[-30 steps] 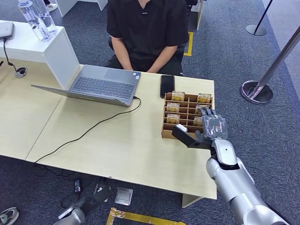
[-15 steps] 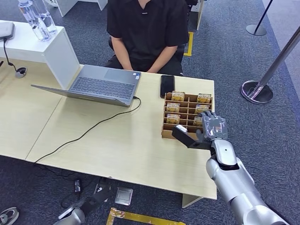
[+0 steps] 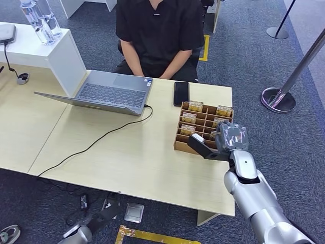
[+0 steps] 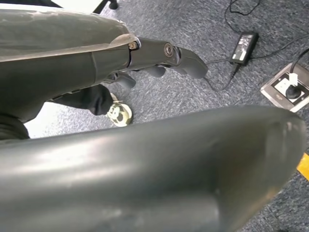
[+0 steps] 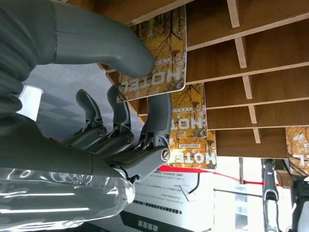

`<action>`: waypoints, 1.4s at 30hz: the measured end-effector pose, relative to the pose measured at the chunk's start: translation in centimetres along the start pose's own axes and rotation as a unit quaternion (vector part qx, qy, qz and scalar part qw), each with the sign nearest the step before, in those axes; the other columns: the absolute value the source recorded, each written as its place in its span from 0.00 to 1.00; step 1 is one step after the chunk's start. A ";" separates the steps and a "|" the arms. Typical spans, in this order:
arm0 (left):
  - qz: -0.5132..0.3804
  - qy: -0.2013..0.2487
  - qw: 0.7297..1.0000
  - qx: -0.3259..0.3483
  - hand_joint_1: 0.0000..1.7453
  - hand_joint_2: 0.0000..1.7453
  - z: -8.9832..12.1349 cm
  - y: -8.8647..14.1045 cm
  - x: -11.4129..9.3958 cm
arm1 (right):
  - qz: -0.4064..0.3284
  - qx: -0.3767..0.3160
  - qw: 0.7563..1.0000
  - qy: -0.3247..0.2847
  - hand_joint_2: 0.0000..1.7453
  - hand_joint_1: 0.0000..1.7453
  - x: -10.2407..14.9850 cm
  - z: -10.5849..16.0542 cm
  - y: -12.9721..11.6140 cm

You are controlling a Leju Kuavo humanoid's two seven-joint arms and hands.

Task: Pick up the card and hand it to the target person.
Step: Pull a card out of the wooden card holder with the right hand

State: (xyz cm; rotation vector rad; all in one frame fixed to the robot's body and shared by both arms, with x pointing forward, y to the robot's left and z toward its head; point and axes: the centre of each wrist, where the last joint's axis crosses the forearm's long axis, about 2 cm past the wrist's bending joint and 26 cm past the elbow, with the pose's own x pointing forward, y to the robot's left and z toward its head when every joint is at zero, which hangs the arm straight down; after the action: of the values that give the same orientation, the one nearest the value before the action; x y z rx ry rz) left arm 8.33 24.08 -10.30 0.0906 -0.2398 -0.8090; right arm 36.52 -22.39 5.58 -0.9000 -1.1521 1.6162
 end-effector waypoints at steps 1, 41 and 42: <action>0.000 0.000 1.000 0.000 0.00 0.00 0.0 0.0 0.0 | 0.000 0.000 1.000 0.000 1.00 0.84 0.0 0.0 0.0; 0.002 -0.049 0.998 0.029 0.00 1.00 0.0 0.2 0.1 | -0.113 -0.152 0.982 -0.017 1.00 1.00 -1.1 -0.8 -3.1; 0.001 -0.051 0.998 0.030 0.00 1.00 0.0 0.2 0.1 | -0.115 -0.155 0.981 -0.016 1.00 1.00 -1.1 -0.9 -3.2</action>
State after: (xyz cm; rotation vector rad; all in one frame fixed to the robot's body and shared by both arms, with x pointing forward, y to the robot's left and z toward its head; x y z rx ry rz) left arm 8.56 24.16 -10.24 0.1053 -0.3598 -0.8046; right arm 38.51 -22.81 8.42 -0.9002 -1.5012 1.2891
